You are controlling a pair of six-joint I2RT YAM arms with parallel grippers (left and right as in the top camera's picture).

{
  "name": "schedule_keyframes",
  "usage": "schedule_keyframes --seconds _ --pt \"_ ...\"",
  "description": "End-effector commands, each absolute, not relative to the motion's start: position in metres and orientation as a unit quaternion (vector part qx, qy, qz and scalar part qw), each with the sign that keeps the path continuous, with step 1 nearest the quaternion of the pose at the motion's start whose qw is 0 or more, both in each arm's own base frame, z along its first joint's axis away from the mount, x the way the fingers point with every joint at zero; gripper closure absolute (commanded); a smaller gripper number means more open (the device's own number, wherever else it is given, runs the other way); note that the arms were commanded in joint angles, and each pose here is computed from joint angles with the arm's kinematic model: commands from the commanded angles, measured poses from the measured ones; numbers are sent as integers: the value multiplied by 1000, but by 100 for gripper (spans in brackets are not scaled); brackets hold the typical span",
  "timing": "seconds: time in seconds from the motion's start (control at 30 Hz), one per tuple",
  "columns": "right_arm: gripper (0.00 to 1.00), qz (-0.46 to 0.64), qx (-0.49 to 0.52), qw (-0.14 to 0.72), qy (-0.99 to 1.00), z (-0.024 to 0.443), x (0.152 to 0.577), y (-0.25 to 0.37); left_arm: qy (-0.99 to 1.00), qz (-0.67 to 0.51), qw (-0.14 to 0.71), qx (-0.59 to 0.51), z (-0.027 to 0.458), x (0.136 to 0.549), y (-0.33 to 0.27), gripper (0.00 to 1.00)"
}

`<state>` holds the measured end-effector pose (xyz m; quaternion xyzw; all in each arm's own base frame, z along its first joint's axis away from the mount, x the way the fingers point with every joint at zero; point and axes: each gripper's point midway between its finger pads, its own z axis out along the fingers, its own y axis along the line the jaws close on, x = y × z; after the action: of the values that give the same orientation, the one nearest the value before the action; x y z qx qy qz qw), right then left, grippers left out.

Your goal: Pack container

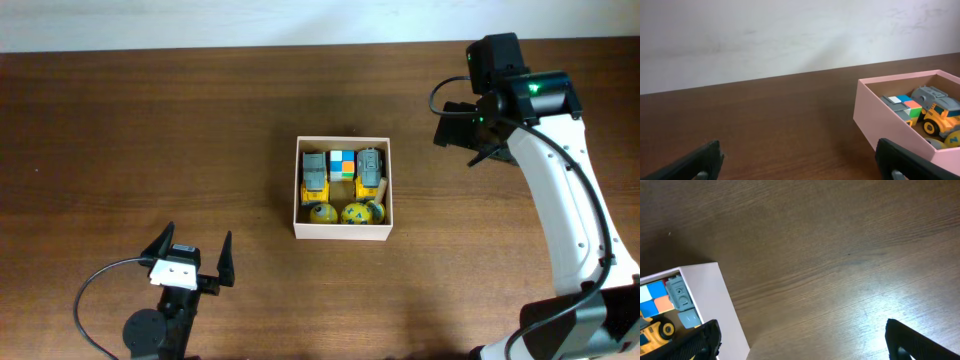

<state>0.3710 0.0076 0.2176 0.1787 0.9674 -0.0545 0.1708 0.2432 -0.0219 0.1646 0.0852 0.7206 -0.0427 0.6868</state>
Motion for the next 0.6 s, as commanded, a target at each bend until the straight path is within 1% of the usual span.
schedule_keyframes --seconds 0.0,0.33,0.57 --pt "1 -60 183 186 963 227 370 3 718 -46 687 106 163 242 -30 1" --pt "1 -60 183 186 963 227 370 3 717 -41 687 110 162 242 -30 1" --pt "1 -60 183 186 963 227 370 3 726 14 684 73 160 245 -8 1"
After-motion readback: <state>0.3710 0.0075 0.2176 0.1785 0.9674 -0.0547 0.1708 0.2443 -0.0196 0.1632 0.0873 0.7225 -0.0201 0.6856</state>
